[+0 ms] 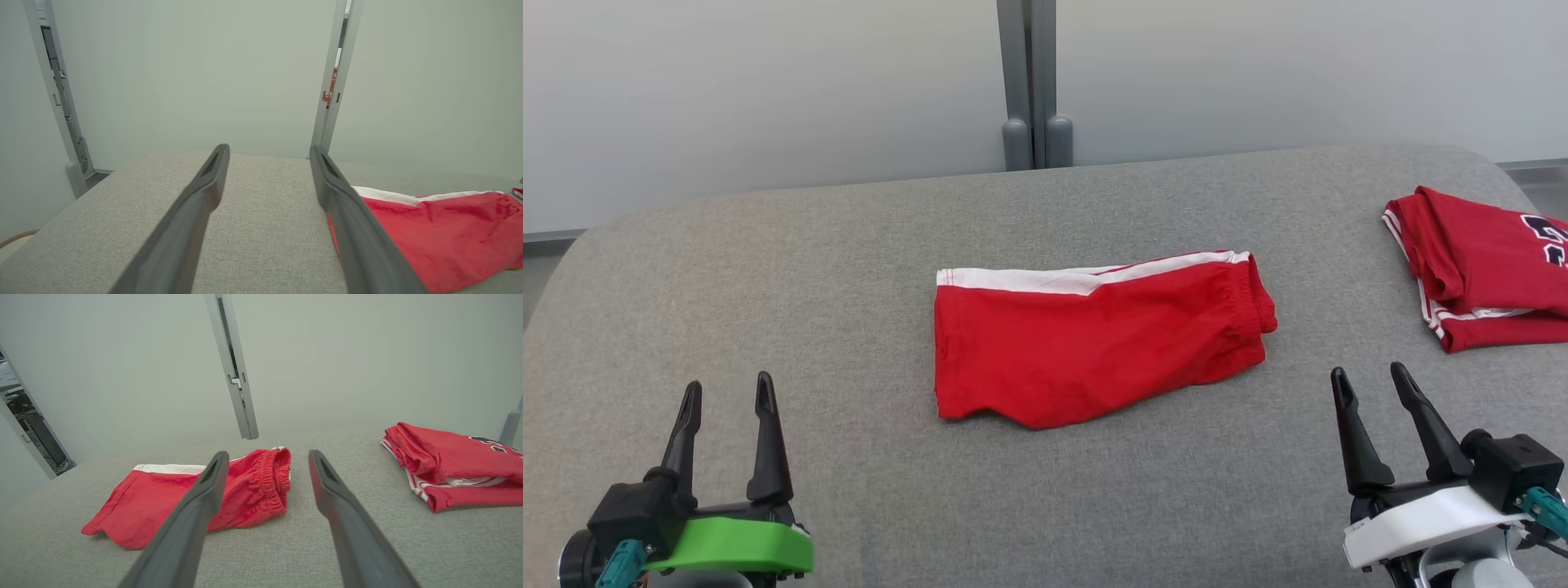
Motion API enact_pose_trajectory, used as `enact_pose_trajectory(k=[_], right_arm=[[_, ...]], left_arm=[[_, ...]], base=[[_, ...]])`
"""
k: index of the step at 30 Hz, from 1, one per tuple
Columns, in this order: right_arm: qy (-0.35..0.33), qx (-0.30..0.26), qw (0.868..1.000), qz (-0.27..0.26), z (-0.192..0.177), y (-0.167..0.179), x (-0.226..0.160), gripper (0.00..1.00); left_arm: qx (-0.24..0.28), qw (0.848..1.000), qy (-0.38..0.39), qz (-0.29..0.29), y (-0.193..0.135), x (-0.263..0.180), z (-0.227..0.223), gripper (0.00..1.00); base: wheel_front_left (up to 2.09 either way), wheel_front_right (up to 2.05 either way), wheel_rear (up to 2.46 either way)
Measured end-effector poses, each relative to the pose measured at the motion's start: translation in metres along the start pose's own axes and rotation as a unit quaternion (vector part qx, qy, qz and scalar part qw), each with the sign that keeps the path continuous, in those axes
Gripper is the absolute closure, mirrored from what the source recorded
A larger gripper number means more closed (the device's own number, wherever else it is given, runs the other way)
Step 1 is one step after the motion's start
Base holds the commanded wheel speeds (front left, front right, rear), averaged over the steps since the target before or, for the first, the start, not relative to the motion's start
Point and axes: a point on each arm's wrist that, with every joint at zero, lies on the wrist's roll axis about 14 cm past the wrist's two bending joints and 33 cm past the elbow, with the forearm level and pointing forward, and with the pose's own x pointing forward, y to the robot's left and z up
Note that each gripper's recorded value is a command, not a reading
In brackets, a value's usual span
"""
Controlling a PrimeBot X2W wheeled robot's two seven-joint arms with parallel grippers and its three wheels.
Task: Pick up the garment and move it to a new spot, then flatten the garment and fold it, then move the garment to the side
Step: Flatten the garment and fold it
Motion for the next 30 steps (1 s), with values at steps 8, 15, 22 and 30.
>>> enact_pose_trajectory(k=[8,15,22,30], right_arm=[[0.002,-0.002,1.000,0.002,0.000,0.002,-0.001,0.00],[0.005,-0.007,1.000,0.003,-0.001,0.001,-0.003,0.00],[0.016,-0.012,1.000,-0.002,-0.007,-0.003,-0.006,0.00],[0.026,-0.013,1.000,-0.002,-0.013,-0.004,-0.007,0.00]], left_arm=[[0.018,1.000,0.007,0.000,0.003,-0.012,-0.005,0.00],[0.029,0.999,0.028,-0.015,0.000,-0.019,-0.018,0.00],[0.029,0.998,0.045,-0.021,0.001,-0.023,-0.028,0.00],[0.030,0.998,0.047,-0.011,0.006,-0.024,-0.030,0.00]], base=[[0.00,0.00,0.00],[0.00,0.00,0.00],[0.00,0.00,0.00],[0.00,0.00,0.00]])
